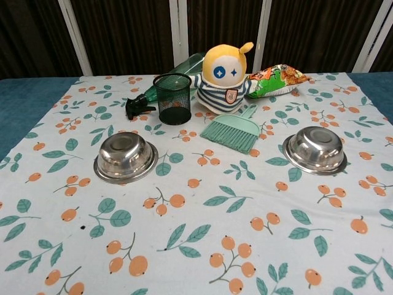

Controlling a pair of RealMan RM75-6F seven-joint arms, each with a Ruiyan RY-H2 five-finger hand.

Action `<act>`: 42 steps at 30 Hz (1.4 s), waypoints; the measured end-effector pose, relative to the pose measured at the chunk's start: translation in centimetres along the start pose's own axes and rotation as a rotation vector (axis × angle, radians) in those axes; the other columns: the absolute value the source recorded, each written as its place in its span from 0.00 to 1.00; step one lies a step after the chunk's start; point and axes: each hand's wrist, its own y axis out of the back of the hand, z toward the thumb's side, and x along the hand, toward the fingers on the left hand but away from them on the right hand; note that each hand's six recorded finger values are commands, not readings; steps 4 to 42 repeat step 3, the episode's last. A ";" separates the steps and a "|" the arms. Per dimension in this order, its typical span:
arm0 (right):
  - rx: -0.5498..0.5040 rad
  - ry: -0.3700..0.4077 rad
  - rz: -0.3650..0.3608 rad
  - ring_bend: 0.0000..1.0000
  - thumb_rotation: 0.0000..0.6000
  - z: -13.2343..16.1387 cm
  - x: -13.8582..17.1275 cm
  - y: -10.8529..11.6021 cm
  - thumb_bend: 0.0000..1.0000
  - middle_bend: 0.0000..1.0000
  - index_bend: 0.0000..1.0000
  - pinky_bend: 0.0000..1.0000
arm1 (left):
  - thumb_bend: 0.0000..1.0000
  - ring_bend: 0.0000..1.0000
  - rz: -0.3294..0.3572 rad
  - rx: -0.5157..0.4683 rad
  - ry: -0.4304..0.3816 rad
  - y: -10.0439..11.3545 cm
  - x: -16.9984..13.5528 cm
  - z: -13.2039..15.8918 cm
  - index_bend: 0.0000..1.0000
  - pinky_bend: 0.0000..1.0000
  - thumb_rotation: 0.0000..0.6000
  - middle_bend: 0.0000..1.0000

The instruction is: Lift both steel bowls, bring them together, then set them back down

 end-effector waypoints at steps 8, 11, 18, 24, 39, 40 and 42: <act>-0.001 -0.014 -0.007 0.05 1.00 0.2 0.5 0.1 0.03 0.00 0.10 0.11 | 0.05 0.00 -0.012 -0.011 -0.002 -0.3 0.0 -0.1 0.15 0.04 1.00 0.00; -0.001 -0.014 -0.007 0.05 1.00 0.2 0.5 0.1 0.03 0.00 0.10 0.11 | 0.05 0.00 -0.012 -0.011 -0.002 -0.3 0.0 -0.1 0.15 0.04 1.00 0.00; -0.001 -0.014 -0.007 0.05 1.00 0.2 0.5 0.1 0.03 0.00 0.10 0.11 | 0.05 0.00 -0.012 -0.011 -0.002 -0.3 0.0 -0.1 0.15 0.04 1.00 0.00; -0.001 -0.014 -0.007 0.05 1.00 0.2 0.5 0.1 0.03 0.00 0.10 0.11 | 0.05 0.00 -0.012 -0.011 -0.002 -0.3 0.0 -0.1 0.15 0.04 1.00 0.00; -0.001 -0.014 -0.007 0.05 1.00 0.2 0.5 0.1 0.03 0.00 0.10 0.11 | 0.05 0.00 -0.012 -0.011 -0.002 -0.3 0.0 -0.1 0.15 0.04 1.00 0.00; -0.001 -0.014 -0.007 0.05 1.00 0.2 0.5 0.1 0.03 0.00 0.10 0.11 | 0.05 0.00 -0.012 -0.011 -0.002 -0.3 0.0 -0.1 0.15 0.04 1.00 0.00; -0.001 -0.014 -0.007 0.05 1.00 0.2 0.5 0.1 0.03 0.00 0.10 0.11 | 0.05 0.00 -0.012 -0.011 -0.002 -0.3 0.0 -0.1 0.15 0.04 1.00 0.00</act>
